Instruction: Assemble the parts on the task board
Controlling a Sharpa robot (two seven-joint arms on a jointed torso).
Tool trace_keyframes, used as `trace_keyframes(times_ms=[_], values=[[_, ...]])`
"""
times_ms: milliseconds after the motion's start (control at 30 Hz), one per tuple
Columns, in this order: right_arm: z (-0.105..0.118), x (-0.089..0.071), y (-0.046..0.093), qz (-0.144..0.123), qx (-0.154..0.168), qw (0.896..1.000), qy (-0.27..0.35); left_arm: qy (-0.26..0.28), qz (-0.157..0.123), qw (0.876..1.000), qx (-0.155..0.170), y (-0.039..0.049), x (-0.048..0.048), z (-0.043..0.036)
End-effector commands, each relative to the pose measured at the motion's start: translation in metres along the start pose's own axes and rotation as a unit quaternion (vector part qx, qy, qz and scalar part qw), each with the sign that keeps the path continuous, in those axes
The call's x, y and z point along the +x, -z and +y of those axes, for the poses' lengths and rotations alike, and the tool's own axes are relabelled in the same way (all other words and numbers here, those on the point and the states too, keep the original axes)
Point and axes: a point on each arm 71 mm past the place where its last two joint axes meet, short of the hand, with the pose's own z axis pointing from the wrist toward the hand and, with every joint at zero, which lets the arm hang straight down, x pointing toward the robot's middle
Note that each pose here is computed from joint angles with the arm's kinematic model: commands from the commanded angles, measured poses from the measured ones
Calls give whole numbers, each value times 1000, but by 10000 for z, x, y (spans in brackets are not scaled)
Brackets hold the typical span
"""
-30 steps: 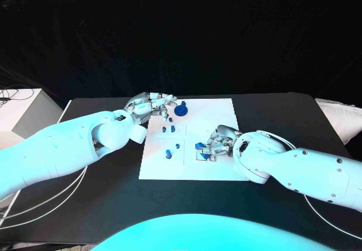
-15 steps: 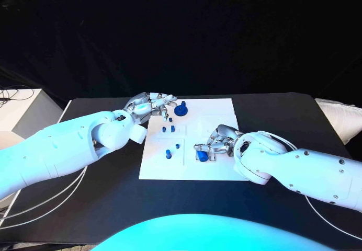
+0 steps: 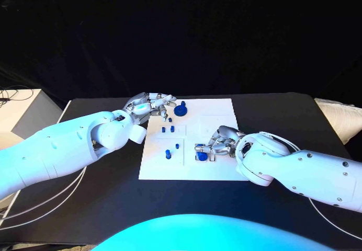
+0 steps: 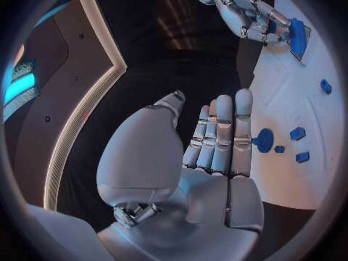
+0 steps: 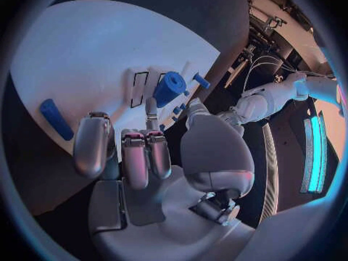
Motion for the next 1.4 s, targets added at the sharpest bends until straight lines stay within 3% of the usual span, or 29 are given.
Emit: trace_keyframes(times_ms=[33,200,400,633,1400], values=[[9,-1,33,-1,-20,1000,7,1,9,1000,3,-4,20,-8],[-12,-6,117,8,-29,999,-29,1,9,1000,2,-1,14,-7],[-29,-54,233,13,-72,995,-62,0,9,1000,2,-1,13,-6],[-98,-103,262,12,-96,993,-64,0,9,1000,2,0,11,-5],[-110,-35,152,-21,-66,997,-26,1,12,1000,1,-2,22,-5]])
